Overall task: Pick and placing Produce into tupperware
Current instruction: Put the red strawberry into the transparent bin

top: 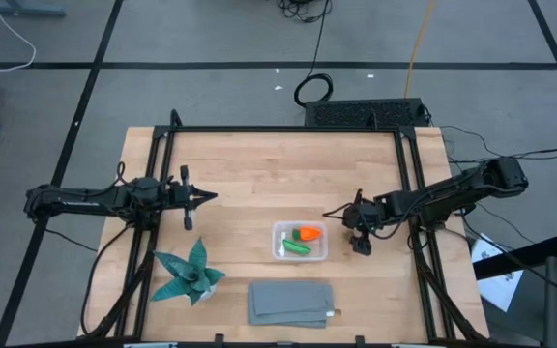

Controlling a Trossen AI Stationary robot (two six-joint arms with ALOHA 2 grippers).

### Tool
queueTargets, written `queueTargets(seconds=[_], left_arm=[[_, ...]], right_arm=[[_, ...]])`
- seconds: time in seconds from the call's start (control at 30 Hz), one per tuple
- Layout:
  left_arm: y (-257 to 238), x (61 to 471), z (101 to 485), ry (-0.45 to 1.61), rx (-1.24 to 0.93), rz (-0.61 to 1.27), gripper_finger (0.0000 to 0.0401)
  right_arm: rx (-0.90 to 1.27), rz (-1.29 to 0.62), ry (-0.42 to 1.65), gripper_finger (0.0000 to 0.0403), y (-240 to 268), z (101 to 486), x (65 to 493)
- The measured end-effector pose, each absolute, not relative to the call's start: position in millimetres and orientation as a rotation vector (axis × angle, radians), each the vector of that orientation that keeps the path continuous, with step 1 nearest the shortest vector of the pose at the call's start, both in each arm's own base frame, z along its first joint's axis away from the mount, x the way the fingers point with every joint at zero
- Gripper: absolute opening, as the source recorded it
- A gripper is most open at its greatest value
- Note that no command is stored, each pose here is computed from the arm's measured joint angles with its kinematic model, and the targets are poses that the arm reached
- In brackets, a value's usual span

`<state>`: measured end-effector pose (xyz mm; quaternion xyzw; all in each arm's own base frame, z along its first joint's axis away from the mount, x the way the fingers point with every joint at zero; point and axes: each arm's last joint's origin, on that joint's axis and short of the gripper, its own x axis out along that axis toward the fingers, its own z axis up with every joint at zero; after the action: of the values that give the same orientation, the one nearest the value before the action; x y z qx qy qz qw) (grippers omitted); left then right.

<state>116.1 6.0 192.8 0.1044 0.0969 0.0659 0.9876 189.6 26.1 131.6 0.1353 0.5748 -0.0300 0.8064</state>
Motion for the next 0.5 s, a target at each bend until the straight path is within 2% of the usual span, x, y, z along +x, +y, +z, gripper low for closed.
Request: queueTargets(seconds=[0.3, 0.5], left_arm=[[6.0, 116.1, 192.8, 0.195, 0.21, 0.133, 0.0001], [6.0, 116.1, 192.8, 0.195, 0.21, 0.132, 0.0001]], right_arm=[[0.278, -0.073, 1.233, 0.0206, 25.3, 130.9, 189.1], [0.289, -0.062, 1.231, 0.0166, 25.8, 132.7, 190.9]])
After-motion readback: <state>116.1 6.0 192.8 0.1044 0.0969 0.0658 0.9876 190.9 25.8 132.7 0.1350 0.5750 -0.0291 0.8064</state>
